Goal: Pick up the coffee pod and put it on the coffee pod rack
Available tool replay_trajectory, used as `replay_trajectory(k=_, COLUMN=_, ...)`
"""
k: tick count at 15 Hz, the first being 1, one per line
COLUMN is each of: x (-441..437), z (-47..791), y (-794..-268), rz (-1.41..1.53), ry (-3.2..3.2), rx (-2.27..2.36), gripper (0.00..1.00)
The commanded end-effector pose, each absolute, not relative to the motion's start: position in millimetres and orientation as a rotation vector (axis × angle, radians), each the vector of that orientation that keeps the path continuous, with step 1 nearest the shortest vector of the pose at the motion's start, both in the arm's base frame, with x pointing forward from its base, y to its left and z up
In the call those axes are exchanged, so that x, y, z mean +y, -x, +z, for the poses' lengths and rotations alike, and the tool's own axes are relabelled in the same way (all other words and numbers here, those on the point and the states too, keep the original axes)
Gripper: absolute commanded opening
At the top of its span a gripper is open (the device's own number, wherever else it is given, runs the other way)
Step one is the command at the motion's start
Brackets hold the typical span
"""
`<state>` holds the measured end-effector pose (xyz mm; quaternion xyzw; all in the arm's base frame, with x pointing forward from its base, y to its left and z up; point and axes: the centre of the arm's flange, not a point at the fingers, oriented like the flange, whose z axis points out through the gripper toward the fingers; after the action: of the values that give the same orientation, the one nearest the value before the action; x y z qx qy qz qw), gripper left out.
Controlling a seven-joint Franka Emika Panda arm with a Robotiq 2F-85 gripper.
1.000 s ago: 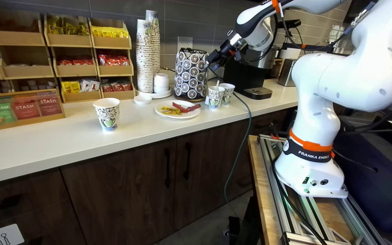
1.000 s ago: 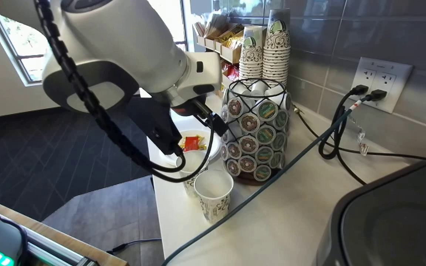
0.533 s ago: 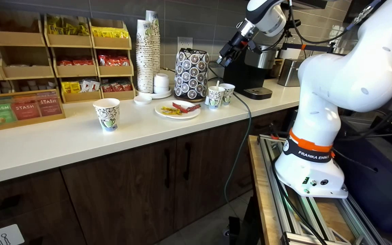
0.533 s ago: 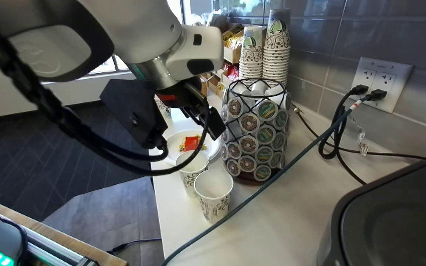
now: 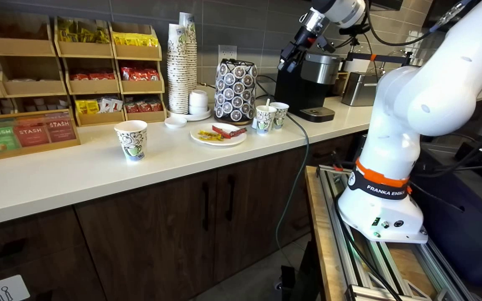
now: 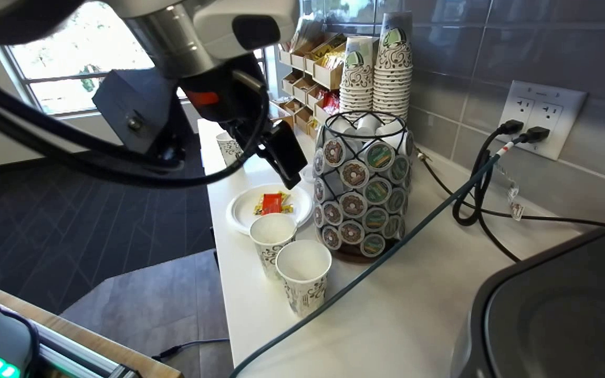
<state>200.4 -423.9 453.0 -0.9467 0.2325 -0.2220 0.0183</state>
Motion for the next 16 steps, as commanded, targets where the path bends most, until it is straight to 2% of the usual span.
replay_trajectory(k=1, x=-407, z=471, y=-186, rz=-0.56, ry=2.96, rx=0.761, gripper=1.0)
replay_trajectory(k=8, x=-375, z=491, y=-170, rz=-0.382, ry=2.965, rx=0.878, gripper=1.0)
replay_trajectory(k=14, x=-335, z=525, y=-158, rz=-0.294, ry=2.842, rx=1.196, gripper=1.0)
replay_trajectory(k=16, x=-354, z=524, y=-166, rz=-0.31, ry=2.886, rx=1.116, gripper=1.0)
